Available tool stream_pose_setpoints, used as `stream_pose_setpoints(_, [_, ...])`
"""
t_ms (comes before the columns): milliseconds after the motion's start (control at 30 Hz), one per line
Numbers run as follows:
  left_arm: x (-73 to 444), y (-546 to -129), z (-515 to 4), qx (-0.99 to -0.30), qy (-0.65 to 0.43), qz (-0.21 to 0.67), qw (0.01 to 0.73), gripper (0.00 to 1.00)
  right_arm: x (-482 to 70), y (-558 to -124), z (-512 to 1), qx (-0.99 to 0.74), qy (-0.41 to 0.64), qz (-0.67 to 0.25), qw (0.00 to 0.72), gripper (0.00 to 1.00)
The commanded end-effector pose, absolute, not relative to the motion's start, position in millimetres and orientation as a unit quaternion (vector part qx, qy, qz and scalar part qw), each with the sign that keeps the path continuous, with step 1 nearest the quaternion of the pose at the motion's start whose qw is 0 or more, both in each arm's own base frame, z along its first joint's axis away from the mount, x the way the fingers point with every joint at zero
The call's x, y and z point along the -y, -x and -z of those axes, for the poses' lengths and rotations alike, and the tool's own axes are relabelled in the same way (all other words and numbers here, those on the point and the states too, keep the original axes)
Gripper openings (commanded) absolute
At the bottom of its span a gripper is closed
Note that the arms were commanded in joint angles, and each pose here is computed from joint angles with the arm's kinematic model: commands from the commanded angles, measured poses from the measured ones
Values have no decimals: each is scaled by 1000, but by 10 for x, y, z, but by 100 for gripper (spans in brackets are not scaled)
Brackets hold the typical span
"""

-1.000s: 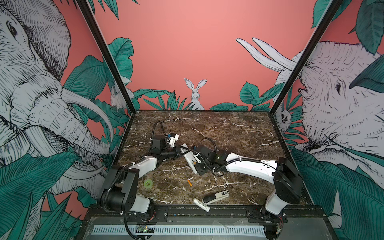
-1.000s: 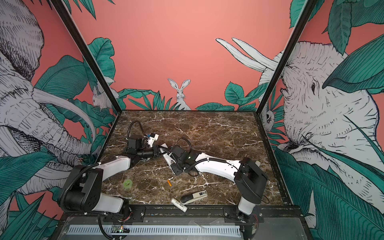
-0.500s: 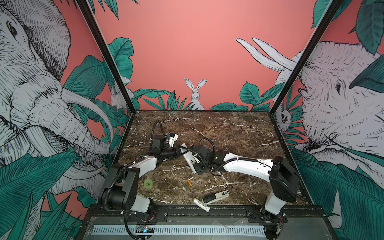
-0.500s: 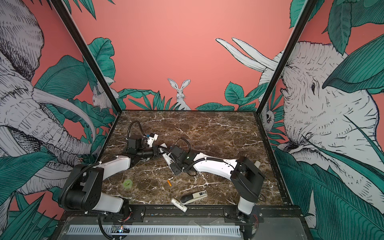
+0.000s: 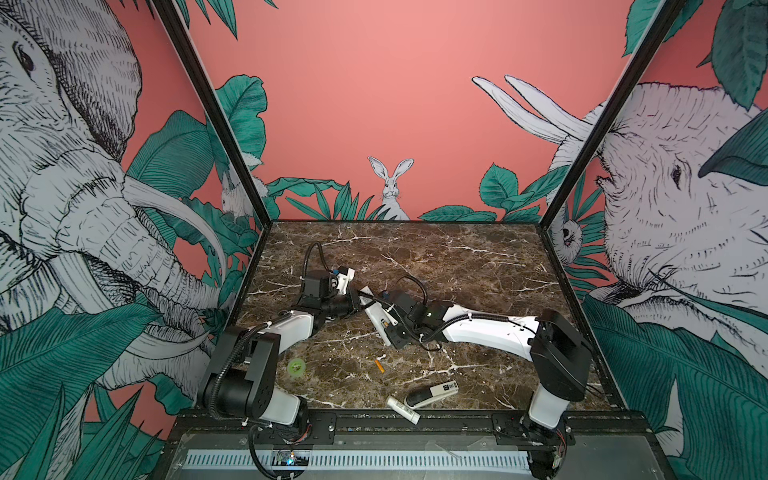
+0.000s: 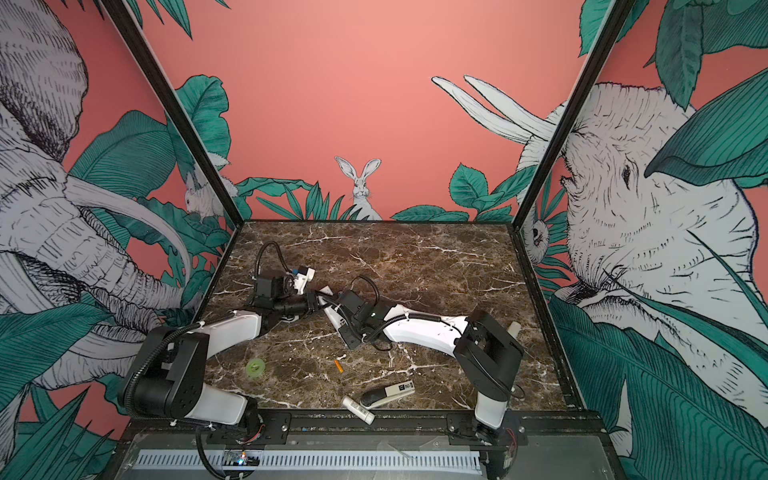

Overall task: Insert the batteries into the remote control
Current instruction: 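Press the orange battery down into the compartment with the right gripper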

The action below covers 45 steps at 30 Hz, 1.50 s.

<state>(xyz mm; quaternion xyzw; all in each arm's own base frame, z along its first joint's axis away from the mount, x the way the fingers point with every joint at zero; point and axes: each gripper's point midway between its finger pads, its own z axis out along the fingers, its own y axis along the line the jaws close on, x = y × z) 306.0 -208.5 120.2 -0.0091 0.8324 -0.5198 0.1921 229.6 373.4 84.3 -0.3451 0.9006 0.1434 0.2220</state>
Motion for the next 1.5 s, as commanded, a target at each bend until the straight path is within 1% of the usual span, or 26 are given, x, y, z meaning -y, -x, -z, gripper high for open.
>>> stream_pose_setpoints(0, [2271,-2931,-1647,-785,-29,596,165,0,-3905,-2295,-696,-895,354,-167,213,9])
stream_pose_setpoints(500, [2281,-2949,-1751,-770,-28,617,162,0,-3995,-2349,-636,-890,357,-186,215,9])
stream_pose_setpoints(1033, [2246,-2879,-1832,-767,-37,622,154,0,-4032,-2489,-758,-882,358,-200,233,9])
stream_pose_setpoints(1233, [2204,-2874,-1801,-781,-47,601,164,0,-3887,-2481,-894,-882,356,-190,243,11])
stream_pose_setpoints(1467, [2167,-2843,-1738,-797,-62,575,172,0,-3612,-2348,-1272,-876,351,-195,268,14])
